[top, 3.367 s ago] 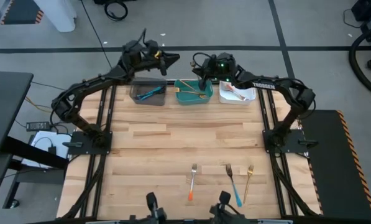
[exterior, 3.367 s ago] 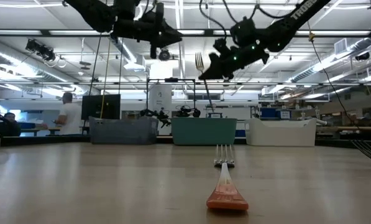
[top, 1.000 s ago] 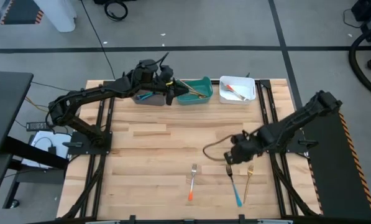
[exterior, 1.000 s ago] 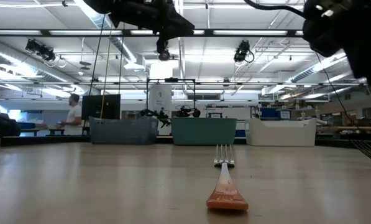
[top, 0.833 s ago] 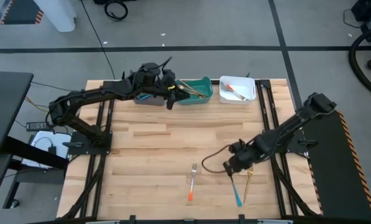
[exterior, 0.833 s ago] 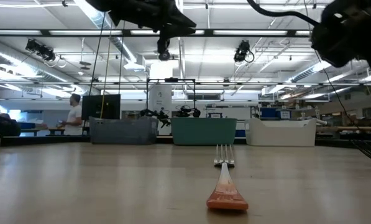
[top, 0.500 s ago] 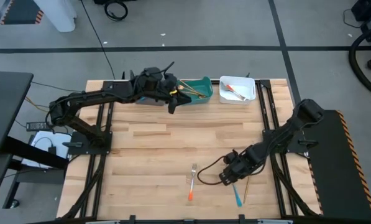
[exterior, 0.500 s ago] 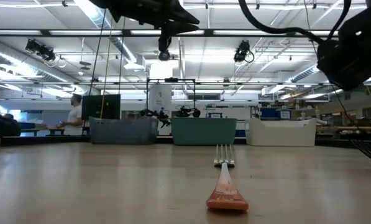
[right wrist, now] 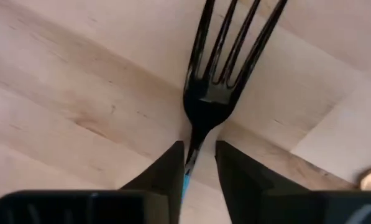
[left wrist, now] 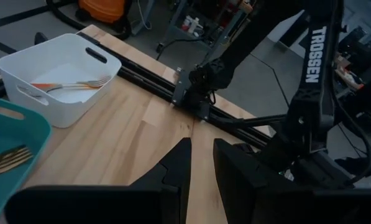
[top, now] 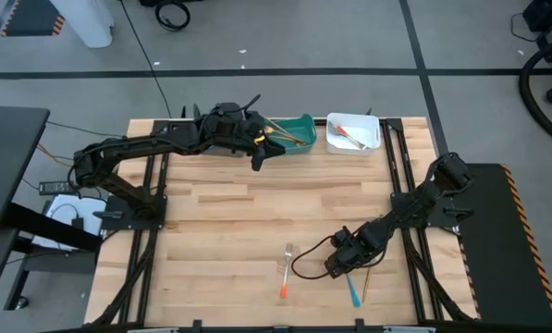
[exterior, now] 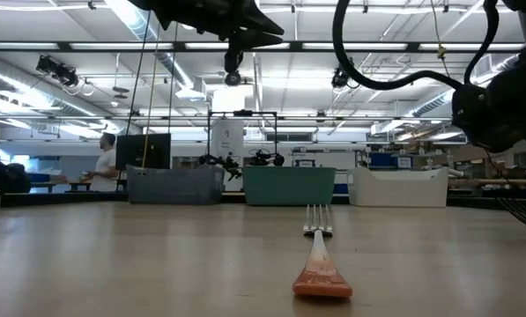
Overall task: Sort silverware by color (type)
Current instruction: Put the blue fork into the black bin
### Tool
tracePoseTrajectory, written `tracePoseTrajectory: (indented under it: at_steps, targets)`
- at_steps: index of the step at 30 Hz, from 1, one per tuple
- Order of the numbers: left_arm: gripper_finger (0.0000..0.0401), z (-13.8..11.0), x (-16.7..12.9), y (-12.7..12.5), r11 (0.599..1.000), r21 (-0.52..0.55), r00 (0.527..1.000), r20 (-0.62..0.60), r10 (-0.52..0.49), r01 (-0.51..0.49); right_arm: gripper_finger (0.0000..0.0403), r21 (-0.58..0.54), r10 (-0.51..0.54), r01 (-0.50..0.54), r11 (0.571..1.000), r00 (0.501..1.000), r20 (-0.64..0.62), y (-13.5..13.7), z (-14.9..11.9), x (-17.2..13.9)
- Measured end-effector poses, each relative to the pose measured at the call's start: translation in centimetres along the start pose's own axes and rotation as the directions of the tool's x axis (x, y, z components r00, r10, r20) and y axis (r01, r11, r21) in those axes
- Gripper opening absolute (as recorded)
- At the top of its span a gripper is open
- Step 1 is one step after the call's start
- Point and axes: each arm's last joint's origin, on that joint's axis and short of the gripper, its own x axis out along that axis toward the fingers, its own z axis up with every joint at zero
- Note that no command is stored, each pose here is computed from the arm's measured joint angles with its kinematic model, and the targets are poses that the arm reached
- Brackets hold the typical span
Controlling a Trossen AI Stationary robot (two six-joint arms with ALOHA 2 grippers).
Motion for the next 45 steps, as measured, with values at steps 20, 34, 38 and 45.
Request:
tracePoseTrajectory:
  at_steps: [20, 34, 38, 45]
  targets:
    - [0.0075, 1.0, -2.6, 5.8, 0.975, -0.101, 0.981, -0.034, 0.193, -0.196, 0.0011, -0.070, 0.193, -0.180, 0.981, 0.937, 0.291, 0.5, 4.0, -6.6]
    - [0.0075, 2.3, -3.2, 6.6, 0.984, 0.030, 0.983, 0.067, 0.174, -0.176, 0.0011, -0.261, 0.346, -0.380, 0.887, 0.174, 0.922, -3.2, 18.9, -21.2]
    - [0.0075, 2.3, -2.6, 6.9, 0.976, 0.120, 0.982, 0.078, 0.172, -0.181, 0.0011, -0.365, 0.400, -0.404, 0.838, 0.002, 0.917, -4.1, 22.0, -23.1]
    - [0.0076, 1.1, -0.9, 8.6, 0.947, 0.208, 0.970, 0.042, 0.241, -0.244, 0.0011, -0.372, 0.425, -0.435, 0.820, 0.029, 0.905, -4.5, 25.1, -21.6]
